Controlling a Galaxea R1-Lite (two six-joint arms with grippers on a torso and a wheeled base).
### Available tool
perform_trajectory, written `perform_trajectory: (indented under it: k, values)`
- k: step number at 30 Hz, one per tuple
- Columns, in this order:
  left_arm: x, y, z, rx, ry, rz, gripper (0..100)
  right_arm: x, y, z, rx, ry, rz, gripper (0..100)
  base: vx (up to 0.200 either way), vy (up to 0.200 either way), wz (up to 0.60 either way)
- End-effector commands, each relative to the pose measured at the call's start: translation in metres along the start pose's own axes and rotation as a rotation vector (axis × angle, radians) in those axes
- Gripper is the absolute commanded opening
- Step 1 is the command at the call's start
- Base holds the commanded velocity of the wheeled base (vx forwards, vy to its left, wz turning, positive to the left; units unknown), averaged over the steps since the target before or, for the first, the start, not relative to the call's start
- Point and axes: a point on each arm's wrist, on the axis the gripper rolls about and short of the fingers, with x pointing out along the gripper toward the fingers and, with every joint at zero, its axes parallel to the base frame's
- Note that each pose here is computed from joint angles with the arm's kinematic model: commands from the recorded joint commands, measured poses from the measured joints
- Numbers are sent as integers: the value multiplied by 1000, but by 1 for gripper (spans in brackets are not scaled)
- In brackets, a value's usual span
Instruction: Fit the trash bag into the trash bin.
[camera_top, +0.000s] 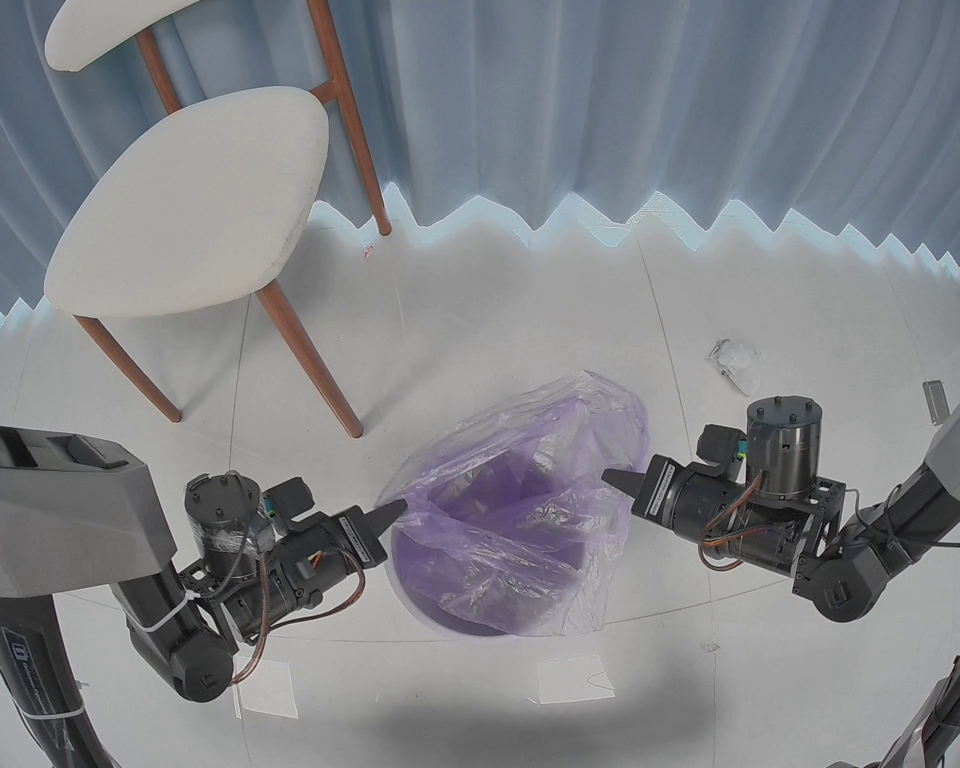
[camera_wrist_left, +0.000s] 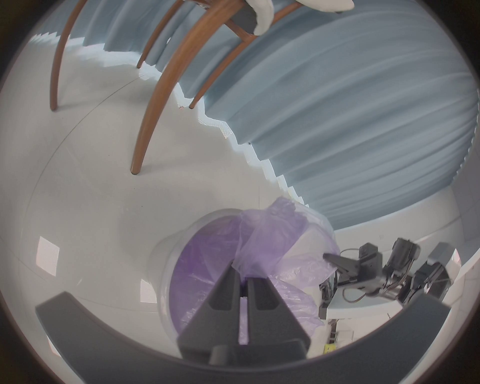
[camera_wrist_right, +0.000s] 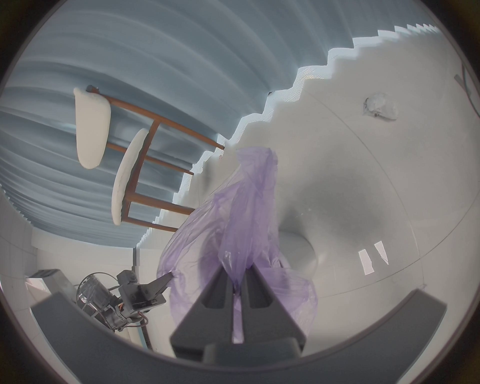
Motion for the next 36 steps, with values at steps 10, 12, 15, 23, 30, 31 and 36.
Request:
perform_trajectory:
  k: [10, 12, 15, 23, 30, 31, 36]
  values:
    - [-1, 17, 23, -16, -83, 45, 0, 20, -20, 19, 82, -55, -50, 0, 0, 0, 0]
    - [0, 18, 22, -16, -83, 47, 0, 24, -23, 21, 84, -58, -57, 0, 0, 0, 0]
    - [4, 23, 20, -18, -77, 59, 0, 38, -30, 19, 89, -54, -70, 0, 0, 0, 0]
    - [11, 44, 23, -31, -91, 108, 0, 63, -43, 27, 96, -78, -84, 0, 0, 0, 0]
    - [14, 60, 20, -45, -83, 144, 0, 71, -51, 32, 102, -92, -95, 0, 0, 0, 0]
    - [15, 63, 17, -47, -73, 152, 0, 73, -58, 30, 108, -86, -111, 0, 0, 0, 0]
    - [16, 64, 16, -50, -69, 156, 0, 74, -62, 28, 111, -81, -121, 0, 0, 0, 0]
